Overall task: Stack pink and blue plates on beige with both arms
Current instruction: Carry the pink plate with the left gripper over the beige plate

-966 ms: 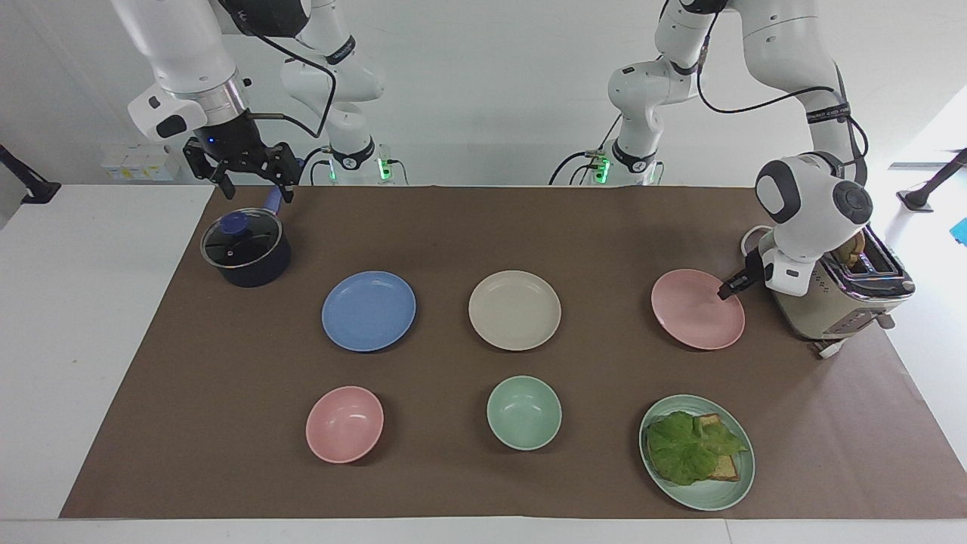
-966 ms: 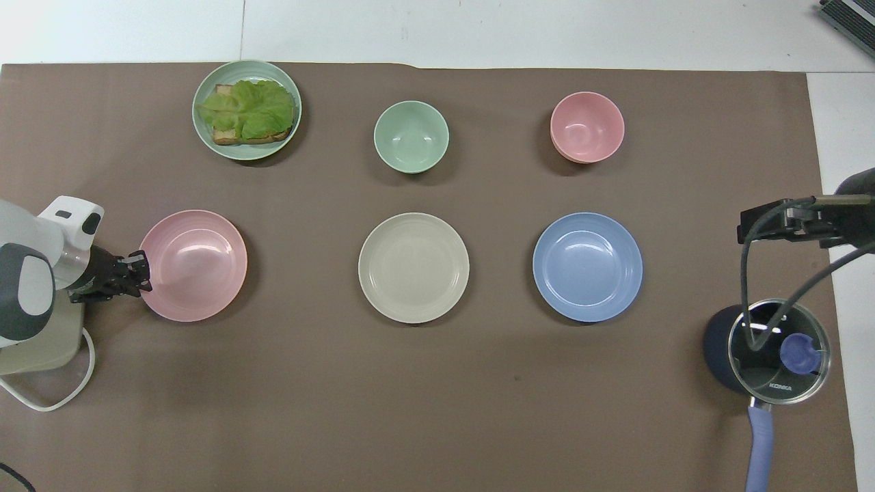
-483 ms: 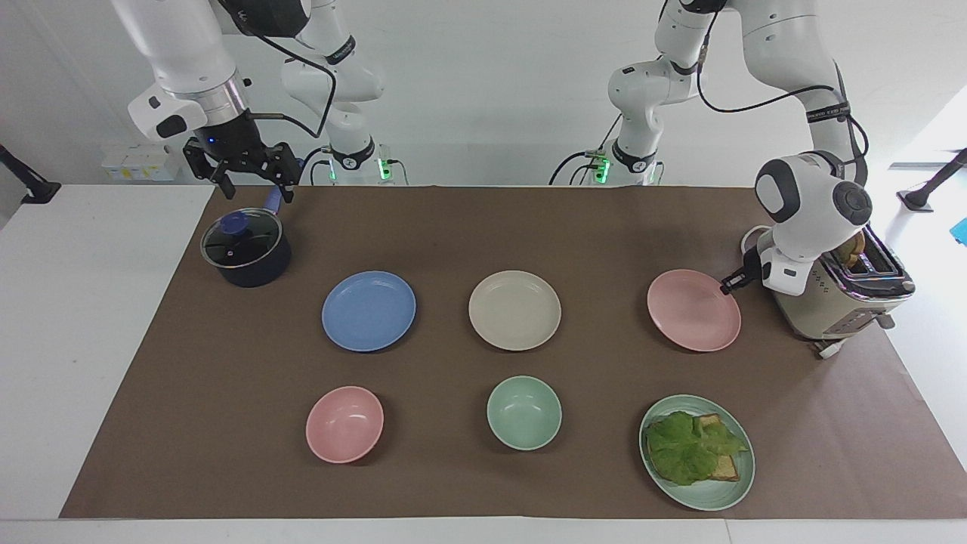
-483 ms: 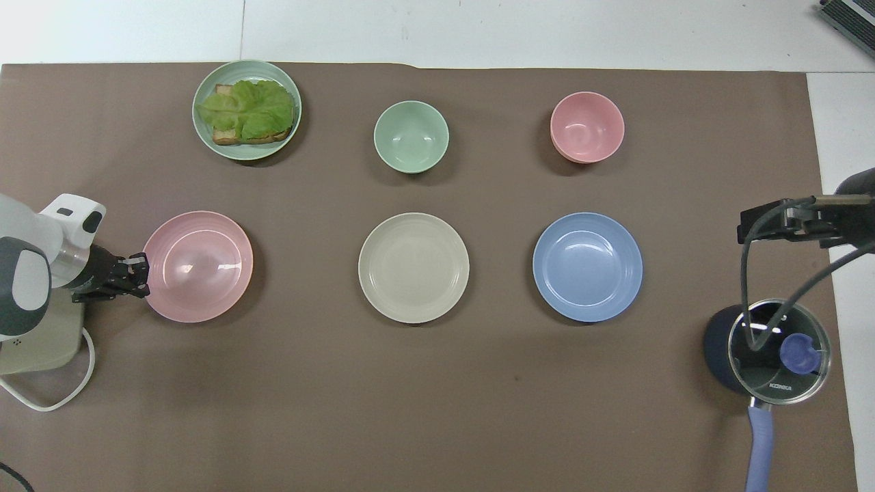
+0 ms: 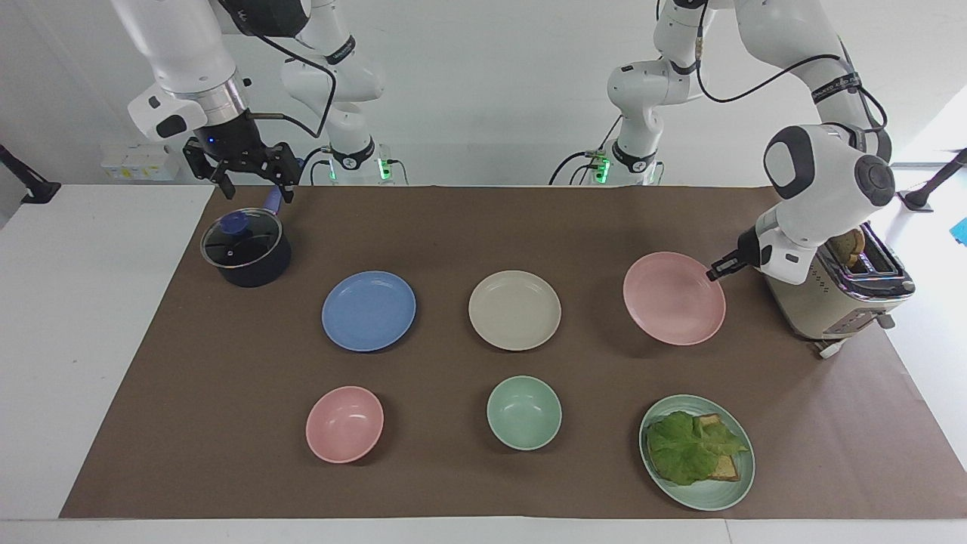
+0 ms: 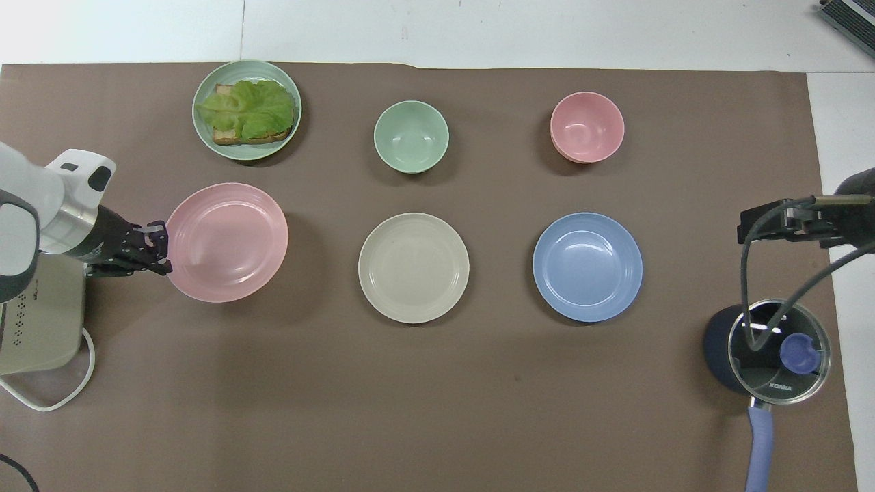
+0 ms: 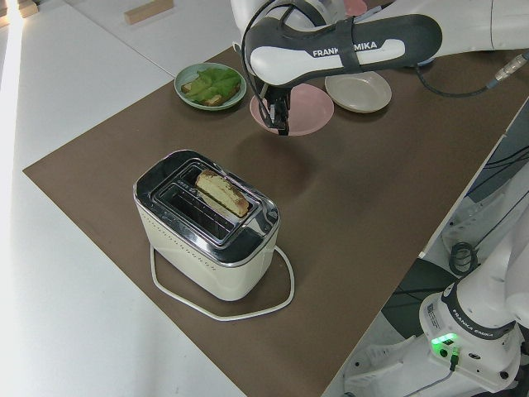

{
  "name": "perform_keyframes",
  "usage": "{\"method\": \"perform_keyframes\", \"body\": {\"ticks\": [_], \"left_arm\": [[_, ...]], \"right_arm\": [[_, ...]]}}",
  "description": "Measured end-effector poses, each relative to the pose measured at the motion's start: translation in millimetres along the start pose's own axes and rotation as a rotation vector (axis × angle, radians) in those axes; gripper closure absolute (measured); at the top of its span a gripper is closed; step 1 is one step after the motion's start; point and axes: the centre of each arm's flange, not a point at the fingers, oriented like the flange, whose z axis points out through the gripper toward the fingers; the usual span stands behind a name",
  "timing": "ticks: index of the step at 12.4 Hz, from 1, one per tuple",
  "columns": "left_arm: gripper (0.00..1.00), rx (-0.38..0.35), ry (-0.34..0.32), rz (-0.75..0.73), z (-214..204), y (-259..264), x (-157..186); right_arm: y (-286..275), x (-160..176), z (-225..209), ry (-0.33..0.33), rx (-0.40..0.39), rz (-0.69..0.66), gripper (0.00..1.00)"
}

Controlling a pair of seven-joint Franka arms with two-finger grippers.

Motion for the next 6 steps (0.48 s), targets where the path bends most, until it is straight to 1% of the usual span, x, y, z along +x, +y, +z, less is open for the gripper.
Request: {"method": "perform_keyframes", "body": {"ticks": [3,4,6], "left_arm": [[0.97,-0.005,-0.013,-0.007,15,86,-46],[0.97,-0.005,-0.001,-0.012,20,116,-64],[0.97,-0.034,0.038,-0.007,27,166,-98]], "right_arm": [[1,0,0,0.0,0.0,0.002,0.0],[1,0,0,0.0,0.0,0.002,0.0],[2,0,0,0.0,0.0,0.003,0.0]]}}
